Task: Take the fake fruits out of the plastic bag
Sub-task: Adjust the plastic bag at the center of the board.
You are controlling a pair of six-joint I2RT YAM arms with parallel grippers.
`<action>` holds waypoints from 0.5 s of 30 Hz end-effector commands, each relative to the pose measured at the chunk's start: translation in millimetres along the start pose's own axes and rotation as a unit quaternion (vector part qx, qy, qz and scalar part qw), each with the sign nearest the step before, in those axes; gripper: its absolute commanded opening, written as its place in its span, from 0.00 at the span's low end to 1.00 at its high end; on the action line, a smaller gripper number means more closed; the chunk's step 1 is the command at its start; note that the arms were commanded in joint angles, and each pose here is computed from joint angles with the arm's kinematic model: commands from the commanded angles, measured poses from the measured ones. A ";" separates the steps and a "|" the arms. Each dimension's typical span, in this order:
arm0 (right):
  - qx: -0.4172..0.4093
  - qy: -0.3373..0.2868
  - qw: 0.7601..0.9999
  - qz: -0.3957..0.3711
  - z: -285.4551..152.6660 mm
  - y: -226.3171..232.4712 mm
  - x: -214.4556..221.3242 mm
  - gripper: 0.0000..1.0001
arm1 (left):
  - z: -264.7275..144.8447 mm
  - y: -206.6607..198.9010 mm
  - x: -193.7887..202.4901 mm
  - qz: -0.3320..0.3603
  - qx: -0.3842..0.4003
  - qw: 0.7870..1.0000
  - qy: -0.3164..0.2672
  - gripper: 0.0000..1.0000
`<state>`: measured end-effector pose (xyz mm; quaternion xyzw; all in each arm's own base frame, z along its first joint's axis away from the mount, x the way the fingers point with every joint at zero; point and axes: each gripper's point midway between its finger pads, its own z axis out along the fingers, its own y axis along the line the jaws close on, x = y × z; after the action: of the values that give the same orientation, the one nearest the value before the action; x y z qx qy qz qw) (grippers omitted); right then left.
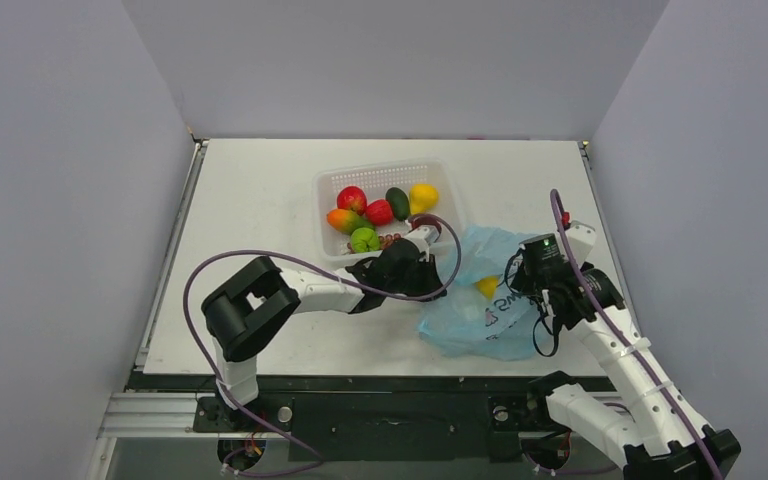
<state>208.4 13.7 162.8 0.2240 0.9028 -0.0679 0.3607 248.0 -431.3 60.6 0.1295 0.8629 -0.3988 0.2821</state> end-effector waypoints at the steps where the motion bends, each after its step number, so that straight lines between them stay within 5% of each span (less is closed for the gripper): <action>1: 0.074 -0.026 0.996 -0.039 -4.2 -26.0 -16.1 0.57 | -26.6 -60.8 -60.0 0.044 0.050 0.995 -0.073 0.00; 4: 0.071 -0.032 0.995 -0.061 -1.3 -20.6 -23.4 0.44 | -39.5 -98.7 -88.3 0.062 0.093 0.990 -0.089 0.00; 10: 0.044 -0.068 0.995 -0.062 -8.8 -2.1 -54.8 0.01 | -79.1 -169.3 -143.9 0.125 0.154 0.973 -0.121 0.00; 15: -0.018 -0.105 0.994 -0.014 -40.2 6.3 -75.9 0.00 | -121.1 -186.3 -156.0 0.143 0.171 0.964 -0.143 0.00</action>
<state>230.4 -0.7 200.6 0.1822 0.8938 -0.1290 0.3889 263.4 -480.8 278.8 0.2128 0.7395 -0.4948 0.4037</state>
